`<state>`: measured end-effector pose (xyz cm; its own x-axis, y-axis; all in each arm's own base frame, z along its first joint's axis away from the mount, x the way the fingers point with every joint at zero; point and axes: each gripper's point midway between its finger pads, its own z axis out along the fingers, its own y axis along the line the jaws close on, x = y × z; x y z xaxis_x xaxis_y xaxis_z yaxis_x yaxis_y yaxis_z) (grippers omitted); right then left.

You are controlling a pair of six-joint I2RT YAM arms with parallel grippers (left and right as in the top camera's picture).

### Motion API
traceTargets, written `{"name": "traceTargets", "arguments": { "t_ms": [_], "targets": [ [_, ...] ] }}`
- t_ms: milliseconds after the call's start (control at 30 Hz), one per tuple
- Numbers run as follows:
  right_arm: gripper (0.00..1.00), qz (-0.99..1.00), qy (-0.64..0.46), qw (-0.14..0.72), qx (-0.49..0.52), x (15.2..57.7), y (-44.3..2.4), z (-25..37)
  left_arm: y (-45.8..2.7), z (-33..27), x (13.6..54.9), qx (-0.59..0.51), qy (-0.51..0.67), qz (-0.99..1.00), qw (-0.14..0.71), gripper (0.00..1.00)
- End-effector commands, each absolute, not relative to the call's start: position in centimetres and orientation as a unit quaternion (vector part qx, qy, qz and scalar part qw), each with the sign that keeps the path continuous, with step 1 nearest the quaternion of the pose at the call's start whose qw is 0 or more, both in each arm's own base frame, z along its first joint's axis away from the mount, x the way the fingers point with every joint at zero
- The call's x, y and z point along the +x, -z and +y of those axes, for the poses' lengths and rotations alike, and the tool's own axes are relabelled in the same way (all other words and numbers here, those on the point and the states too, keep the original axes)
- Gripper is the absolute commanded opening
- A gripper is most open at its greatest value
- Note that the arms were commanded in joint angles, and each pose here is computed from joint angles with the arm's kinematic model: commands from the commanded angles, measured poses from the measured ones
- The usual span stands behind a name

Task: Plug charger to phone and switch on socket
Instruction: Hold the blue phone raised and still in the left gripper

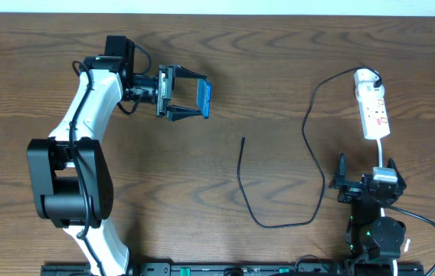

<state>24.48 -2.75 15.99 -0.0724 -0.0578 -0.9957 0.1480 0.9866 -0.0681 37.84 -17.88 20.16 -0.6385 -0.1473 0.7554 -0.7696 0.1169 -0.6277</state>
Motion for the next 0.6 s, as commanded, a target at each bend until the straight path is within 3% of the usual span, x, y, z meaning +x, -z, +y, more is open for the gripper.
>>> {"name": "traceTargets", "arguments": {
  "t_ms": [0, 567],
  "targets": [
    [0.99, 0.728, 0.078, 0.68, 0.027, 24.45, -15.97, -2.64, -21.67, -17.86, 37.41, 0.32, -0.592, -0.687, 0.273, 0.07],
    [0.99, 0.728, 0.078, 0.68, 0.027, 24.45, -15.97, -2.64, -21.68, -17.86, 37.41, 0.324, -0.591, -0.685, 0.276, 0.07]
  ]
}}
